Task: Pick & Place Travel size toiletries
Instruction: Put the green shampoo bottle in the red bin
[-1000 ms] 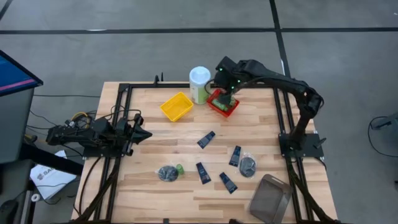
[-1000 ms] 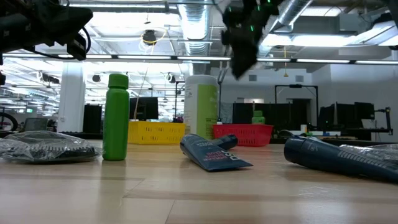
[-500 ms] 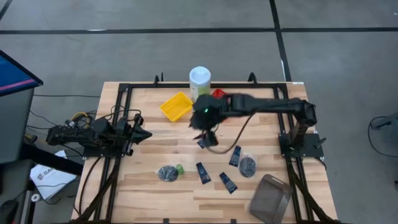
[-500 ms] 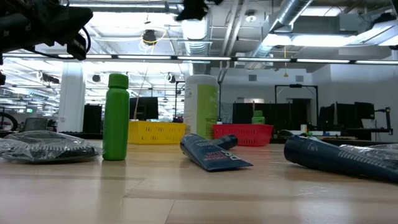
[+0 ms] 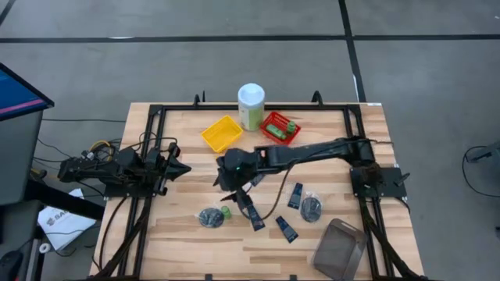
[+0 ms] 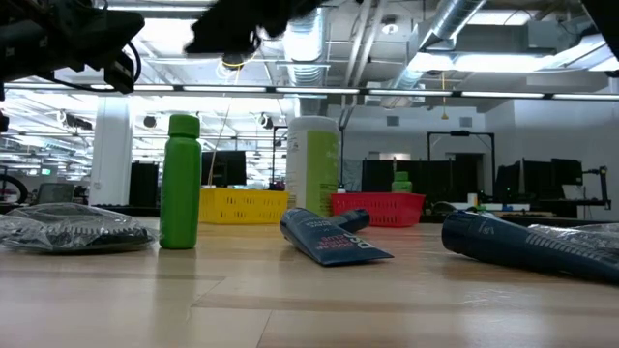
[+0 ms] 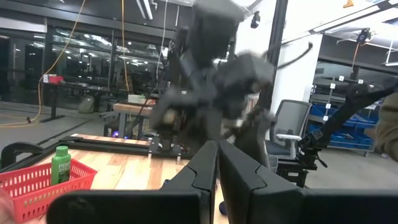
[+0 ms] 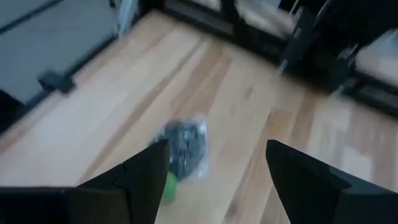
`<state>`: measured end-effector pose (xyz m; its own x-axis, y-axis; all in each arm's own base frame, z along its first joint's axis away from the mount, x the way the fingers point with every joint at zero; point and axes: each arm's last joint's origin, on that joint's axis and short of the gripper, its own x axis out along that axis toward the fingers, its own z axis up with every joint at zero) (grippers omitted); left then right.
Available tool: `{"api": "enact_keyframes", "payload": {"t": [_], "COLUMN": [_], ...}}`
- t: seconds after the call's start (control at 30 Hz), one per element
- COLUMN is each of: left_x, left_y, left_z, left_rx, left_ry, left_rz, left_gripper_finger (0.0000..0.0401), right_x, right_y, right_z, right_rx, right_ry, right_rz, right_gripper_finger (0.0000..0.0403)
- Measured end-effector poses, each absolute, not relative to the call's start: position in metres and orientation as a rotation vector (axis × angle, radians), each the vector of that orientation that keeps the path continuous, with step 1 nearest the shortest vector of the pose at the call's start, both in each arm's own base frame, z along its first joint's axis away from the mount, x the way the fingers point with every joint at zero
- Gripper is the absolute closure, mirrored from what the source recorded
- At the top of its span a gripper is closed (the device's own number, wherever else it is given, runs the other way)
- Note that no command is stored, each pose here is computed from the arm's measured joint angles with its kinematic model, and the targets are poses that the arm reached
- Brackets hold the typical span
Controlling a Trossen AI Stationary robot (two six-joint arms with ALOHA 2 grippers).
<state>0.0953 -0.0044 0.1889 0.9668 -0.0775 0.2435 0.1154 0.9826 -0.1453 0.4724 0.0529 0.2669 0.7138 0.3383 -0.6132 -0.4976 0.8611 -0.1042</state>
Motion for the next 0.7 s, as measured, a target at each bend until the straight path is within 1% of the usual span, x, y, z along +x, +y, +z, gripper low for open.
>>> {"api": "enact_keyframes", "payload": {"t": [0.13,0.3,0.5,0.7], "left_x": [0.095,0.095,0.095,0.095], "left_y": [-0.004,-0.004,-0.004,-0.004], "left_z": [0.189,0.189,0.189,0.190], "left_rx": [-0.159,-0.159,-0.160,-0.159], "left_ry": [-0.240,-0.241,-0.244,-0.247], "left_rz": [-0.098,-0.098,-0.098,-0.098], "left_gripper_finger": [0.0390,0.0390,0.0390,0.0390], "right_x": [0.480,0.482,0.485,0.487], "right_y": [0.068,0.091,0.099,0.088], "right_z": [0.243,0.221,0.208,0.207], "right_rx": [-0.265,-0.311,-0.337,-0.330], "right_ry": [0.648,0.673,0.683,0.695], "right_rz": [0.542,0.611,0.631,0.611], "right_gripper_finger": [0.0143,0.0143,0.0143,0.0143]}}
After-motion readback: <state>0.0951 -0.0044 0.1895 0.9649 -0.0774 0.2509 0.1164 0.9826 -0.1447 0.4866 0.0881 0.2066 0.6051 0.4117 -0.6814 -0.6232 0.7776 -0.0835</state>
